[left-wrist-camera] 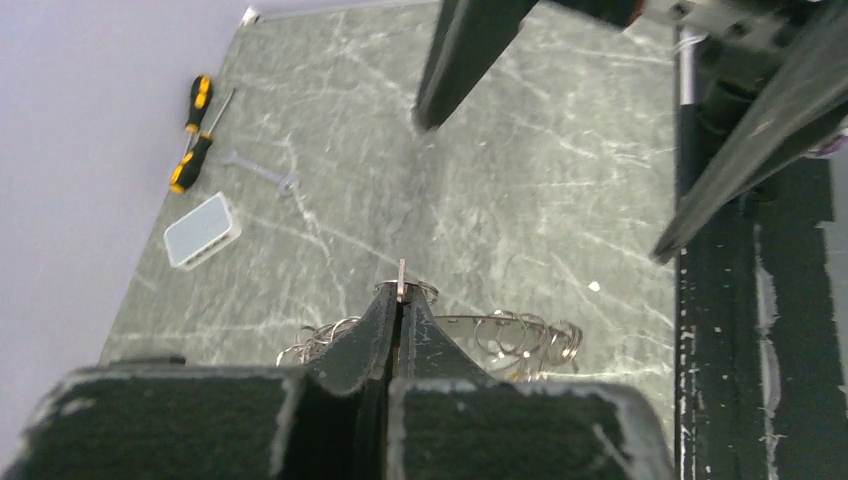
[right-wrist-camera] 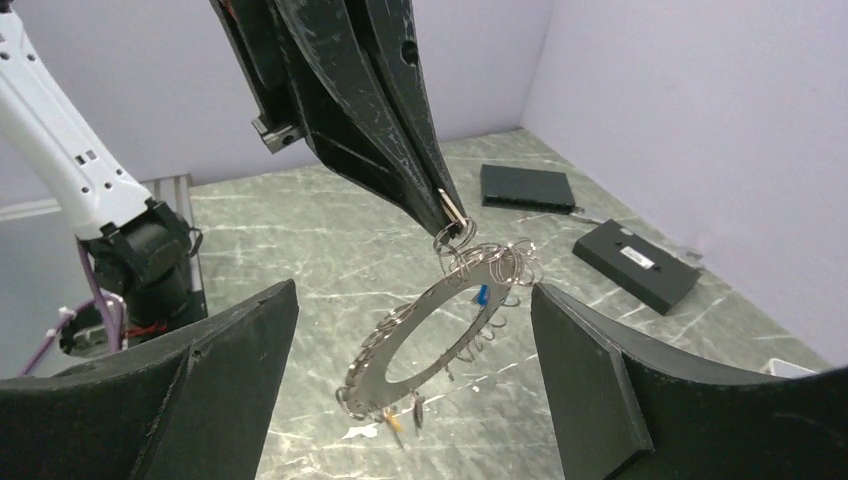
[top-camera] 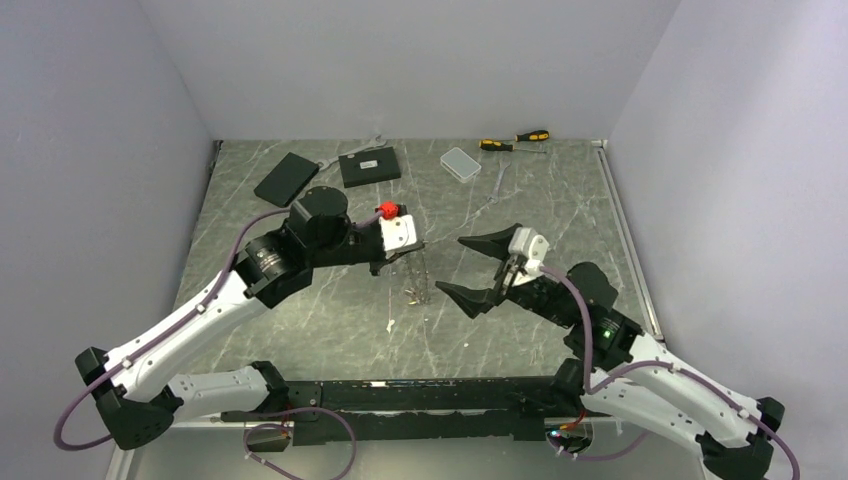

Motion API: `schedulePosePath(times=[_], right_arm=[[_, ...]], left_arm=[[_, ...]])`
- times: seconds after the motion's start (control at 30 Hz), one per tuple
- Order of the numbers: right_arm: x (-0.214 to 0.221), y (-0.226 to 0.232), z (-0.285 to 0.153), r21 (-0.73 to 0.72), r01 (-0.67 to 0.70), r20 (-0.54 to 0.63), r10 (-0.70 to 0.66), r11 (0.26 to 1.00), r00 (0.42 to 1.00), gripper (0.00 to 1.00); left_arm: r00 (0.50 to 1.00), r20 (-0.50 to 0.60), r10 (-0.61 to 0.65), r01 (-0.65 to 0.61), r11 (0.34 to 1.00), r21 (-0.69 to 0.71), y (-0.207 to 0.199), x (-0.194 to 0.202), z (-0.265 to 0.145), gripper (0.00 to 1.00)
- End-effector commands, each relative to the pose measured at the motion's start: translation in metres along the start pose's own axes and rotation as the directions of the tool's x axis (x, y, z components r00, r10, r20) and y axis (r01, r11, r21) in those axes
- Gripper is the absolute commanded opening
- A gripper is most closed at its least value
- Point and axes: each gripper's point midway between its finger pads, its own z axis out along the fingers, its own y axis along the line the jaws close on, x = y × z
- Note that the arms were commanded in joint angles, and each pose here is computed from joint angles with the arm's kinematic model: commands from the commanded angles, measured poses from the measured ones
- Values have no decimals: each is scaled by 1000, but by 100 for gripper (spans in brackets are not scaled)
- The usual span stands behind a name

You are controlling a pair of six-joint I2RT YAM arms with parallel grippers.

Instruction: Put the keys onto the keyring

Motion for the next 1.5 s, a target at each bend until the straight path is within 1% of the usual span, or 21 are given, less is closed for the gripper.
schedulePosePath(times=[0.0,0.13,0.33,0.5,0.6,0.67,0.73,0.83,0.9,0.97,1.03,1.1,1.17,1.27,1.37,1.47], right_arm=[[-16,-11,-15,80,10,25,-12,997,1000,90],[-12,-16,-24,122,-15,23,12,992,1000,90],[-11,-22,-37,175,-40,36,34,984,999,90],[-8,-29,-45,228,-51,33,45,972,998,90],[-8,-34,-48,255,-52,35,44,966,998,90],[-5,-35,-51,267,-51,22,47,962,999,90],[-3,-36,-53,279,-71,19,68,958,997,90],[0,-38,-59,301,-99,18,98,949,995,90],[7,-38,-64,315,-116,15,117,942,993,90],[14,-39,-67,326,-128,12,132,936,991,90],[21,-39,-70,338,-136,9,141,931,990,90],[25,-41,-71,348,-134,2,142,928,990,90],[29,-41,-71,353,-130,-11,143,927,990,90],[32,-42,-68,352,-121,-24,139,928,990,90],[32,-42,-65,348,-116,-31,136,930,990,90],[32,-42,-63,350,-120,-35,141,929,989,90]], left_arm=[[998,-56,40,-47,991,-128,30,-4,-4,0],[989,-144,29,-55,983,-177,44,18,7,0],[981,-192,16,-57,976,-210,73,39,30,0],[979,-202,-32,-26,960,-280,123,57,53,0],[973,-227,-37,-42,942,-332,161,64,70,0],[975,-223,-23,-68,918,-391,195,53,74,0],[979,-203,-33,-63,892,-447,221,44,75,0],[987,-157,-33,-51,864,-500,236,32,72,0],[989,-142,-48,-30,865,-500,230,38,72,0],[987,-141,-78,3,883,-469,213,57,75,0],[983,-152,-106,29,897,-441,193,86,77,0],[966,-198,-169,74,908,-413,169,127,79,0],[936,-261,-235,115,907,-404,147,170,77,0],[892,-324,-315,178,904,-388,116,216,73,0],[869,-337,-363,221,893,-392,100,232,67,0],[850,-367,-379,239,897,-373,89,240,63,0]])
